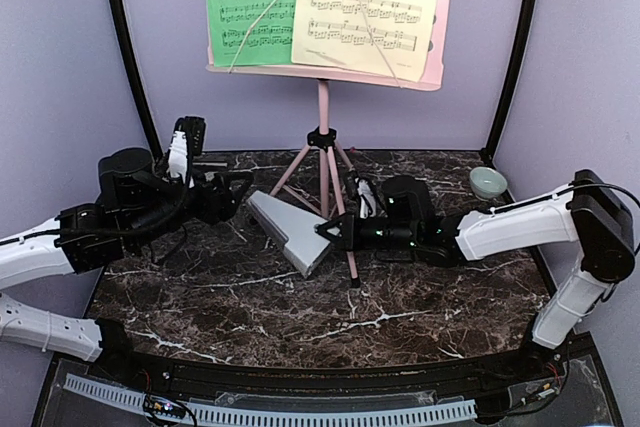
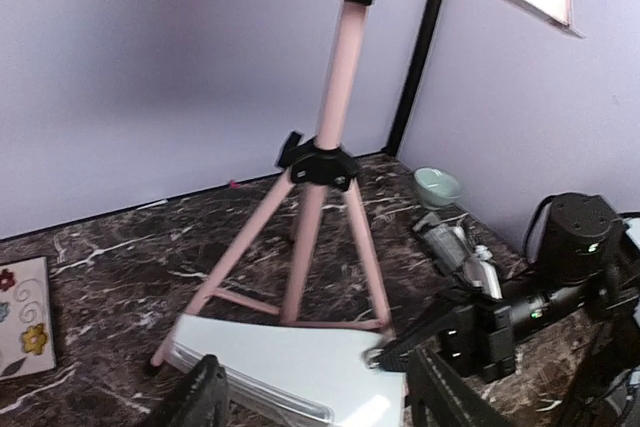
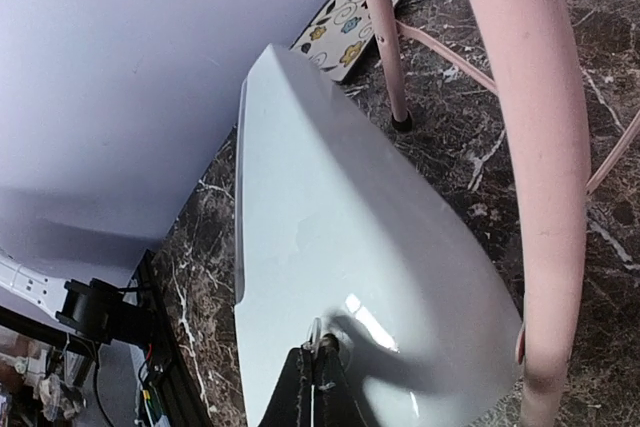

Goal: Set up the instrument practice props

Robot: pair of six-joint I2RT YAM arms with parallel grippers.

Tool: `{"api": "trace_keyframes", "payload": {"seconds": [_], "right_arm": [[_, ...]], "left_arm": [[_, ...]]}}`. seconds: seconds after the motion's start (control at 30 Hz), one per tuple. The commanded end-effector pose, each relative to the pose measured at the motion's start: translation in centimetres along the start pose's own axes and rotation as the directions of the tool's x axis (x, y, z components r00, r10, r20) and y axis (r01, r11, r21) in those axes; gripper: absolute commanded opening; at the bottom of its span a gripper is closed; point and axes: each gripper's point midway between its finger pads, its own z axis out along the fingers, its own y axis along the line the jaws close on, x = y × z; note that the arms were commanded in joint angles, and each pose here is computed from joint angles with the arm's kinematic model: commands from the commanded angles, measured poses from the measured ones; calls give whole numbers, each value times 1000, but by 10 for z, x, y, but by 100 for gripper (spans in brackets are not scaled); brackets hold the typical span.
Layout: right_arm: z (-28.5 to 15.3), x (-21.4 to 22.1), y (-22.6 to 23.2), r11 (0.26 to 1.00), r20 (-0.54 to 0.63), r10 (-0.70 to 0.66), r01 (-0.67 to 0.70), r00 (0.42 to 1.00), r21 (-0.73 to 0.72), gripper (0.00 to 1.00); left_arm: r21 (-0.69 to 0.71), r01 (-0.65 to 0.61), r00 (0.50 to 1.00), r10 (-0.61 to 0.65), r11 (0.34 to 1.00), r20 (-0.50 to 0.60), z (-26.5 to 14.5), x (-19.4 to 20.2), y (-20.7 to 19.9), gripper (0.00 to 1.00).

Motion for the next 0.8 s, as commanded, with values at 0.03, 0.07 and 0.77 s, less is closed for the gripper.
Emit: {"api": "trace_keyframes", "payload": {"seconds": [0.03,0.07,0.77], "right_arm": [[-1,-23,30,985,86,-124,133,989,-107,0],[1,-20,29,983,75,-141,148,987,-105,0],[-16,-48,75,939,203,-169,221,964,-264,0]], "left_arm": [[-155,317,933,-337,936,-126,-4,52,55,73],[-152,346,915,-369,926,-166,-1,64,58,75],[-78,770,624,-773,634,-117,-3,147,83,98]]}}
